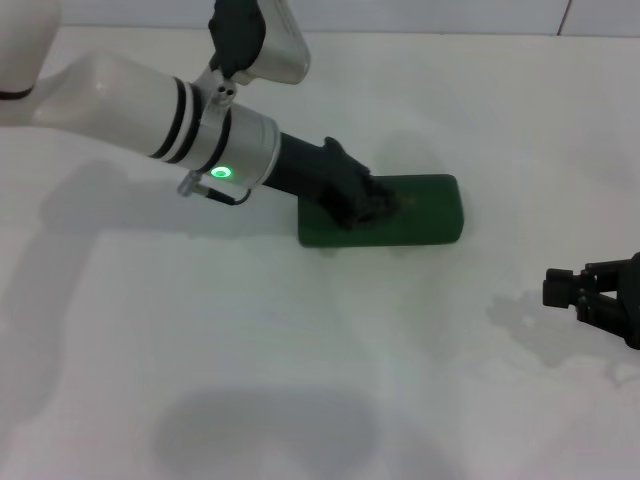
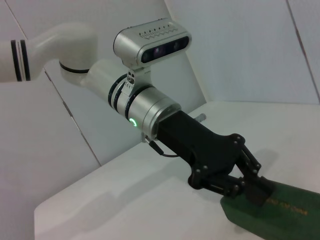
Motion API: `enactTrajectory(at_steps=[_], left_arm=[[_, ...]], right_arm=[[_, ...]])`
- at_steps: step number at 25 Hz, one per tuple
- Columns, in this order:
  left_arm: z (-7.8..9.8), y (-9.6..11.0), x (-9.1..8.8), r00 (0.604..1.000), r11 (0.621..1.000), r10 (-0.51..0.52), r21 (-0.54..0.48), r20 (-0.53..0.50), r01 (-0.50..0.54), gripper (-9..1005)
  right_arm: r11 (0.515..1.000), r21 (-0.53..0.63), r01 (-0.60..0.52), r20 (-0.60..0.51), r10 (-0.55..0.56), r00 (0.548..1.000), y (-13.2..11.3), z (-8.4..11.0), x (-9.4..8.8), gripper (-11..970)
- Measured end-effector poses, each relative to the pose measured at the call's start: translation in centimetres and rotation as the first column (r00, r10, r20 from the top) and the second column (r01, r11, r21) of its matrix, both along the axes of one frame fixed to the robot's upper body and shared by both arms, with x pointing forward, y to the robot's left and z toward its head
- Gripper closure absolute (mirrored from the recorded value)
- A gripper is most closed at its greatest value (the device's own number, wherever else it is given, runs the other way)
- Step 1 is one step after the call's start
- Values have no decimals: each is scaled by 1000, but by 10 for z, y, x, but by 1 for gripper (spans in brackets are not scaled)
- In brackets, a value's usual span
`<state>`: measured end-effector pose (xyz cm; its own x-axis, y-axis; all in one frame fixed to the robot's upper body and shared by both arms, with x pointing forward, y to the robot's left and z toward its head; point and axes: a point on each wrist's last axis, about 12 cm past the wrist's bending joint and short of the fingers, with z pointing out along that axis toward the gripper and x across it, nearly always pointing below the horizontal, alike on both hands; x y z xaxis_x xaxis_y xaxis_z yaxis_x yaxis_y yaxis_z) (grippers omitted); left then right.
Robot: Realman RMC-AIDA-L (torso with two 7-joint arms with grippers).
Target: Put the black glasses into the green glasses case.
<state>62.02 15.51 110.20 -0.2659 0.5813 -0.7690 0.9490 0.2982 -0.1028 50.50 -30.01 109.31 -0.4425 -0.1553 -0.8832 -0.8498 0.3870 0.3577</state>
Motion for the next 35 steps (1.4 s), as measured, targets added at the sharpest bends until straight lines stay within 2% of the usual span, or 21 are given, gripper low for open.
enactTrajectory(at_steps=[8, 13, 16, 18, 20, 22, 25, 28, 35], left_arm=[[-3, 0, -10, 999, 999, -46, -11, -13, 46, 868], [19, 2, -18, 996, 985, -85, -149, 32, 89, 871], [35, 19, -36, 990, 934, -136, -328, 44, 142, 870], [44, 44, -61, 970, 843, -212, -480, 117, 242, 870], [45, 66, -80, 953, 775, -232, -556, 194, 302, 803], [42, 87, -96, 952, 743, -215, -597, 217, 304, 736], [32, 109, -111, 970, 754, -170, -611, 173, 241, 607], [22, 120, -121, 982, 758, -126, -624, 143, 188, 464], [9, 126, -133, 990, 755, -89, -641, 108, 137, 379]], right_arm=[[1000, 2, 0, -2, 0, 1000, 0, -1, -1, 836], [1000, 18, -9, 1, 9, 1000, -1, 0, -5, 836], [997, 38, -64, 59, 61, 996, 3, 2, -9, 836], [989, 74, -132, 124, 122, 985, 11, 7, -11, 836], [976, 127, -176, 173, 153, 973, 18, 13, -11, 771], [957, 196, -215, 224, 170, 960, 23, 21, -12, 705], [935, 242, -259, 272, 191, 943, 27, 32, -11, 599], [923, 249, -293, 288, 218, 932, 31, 38, -8, 474], [901, 239, -361, 293, 288, 912, 45, 42, 0, 265]])
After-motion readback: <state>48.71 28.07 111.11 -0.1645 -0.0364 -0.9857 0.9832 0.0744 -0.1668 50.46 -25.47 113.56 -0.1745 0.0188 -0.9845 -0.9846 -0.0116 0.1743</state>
